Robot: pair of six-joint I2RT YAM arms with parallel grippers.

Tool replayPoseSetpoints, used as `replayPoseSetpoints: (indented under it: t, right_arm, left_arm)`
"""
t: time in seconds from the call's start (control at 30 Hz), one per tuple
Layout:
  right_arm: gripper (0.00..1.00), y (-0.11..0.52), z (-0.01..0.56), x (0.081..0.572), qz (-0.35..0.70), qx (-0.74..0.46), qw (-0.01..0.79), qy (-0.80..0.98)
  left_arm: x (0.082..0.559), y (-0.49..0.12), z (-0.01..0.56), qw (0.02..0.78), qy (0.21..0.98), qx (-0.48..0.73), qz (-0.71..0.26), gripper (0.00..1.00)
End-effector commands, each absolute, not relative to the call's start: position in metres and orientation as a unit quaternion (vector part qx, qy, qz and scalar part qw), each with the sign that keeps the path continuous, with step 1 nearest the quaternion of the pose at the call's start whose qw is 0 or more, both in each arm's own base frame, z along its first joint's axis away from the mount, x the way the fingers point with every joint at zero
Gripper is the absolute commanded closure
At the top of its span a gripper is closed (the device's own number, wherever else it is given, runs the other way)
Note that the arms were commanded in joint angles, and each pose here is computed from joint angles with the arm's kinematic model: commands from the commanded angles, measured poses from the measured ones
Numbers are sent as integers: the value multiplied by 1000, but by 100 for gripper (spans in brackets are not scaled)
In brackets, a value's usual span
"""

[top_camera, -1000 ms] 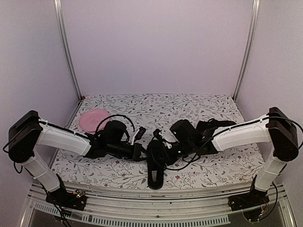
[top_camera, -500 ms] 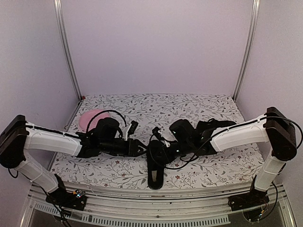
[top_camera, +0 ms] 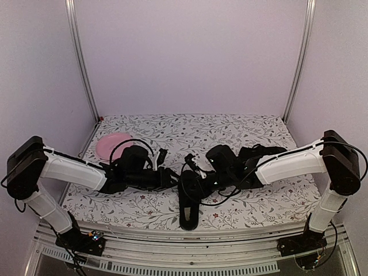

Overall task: Tie the shoes
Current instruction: Pass from the right arm to the left

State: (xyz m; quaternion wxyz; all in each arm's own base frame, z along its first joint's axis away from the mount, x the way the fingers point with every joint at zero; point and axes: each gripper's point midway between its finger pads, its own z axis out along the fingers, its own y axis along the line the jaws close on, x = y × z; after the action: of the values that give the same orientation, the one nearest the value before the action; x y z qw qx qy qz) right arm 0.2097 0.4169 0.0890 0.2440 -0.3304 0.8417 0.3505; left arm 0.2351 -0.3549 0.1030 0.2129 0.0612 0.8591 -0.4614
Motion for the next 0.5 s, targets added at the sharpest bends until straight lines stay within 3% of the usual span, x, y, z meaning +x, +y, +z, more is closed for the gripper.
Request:
replayPoseSetpoints:
  t: [0.0, 0.2, 0.47]
  right_arm:
    - [98, 420, 88, 205, 360, -335, 241, 837]
    - [98, 421, 89, 204, 364, -338, 241, 834]
    - [98, 421, 89, 203, 366, -339, 239, 833]
  left_arm:
    - [247, -353, 98, 222, 855, 26, -468, 60]
    - [250, -355, 90, 213, 861, 20, -461, 68]
    - [257, -358, 90, 212, 856, 9, -471, 73]
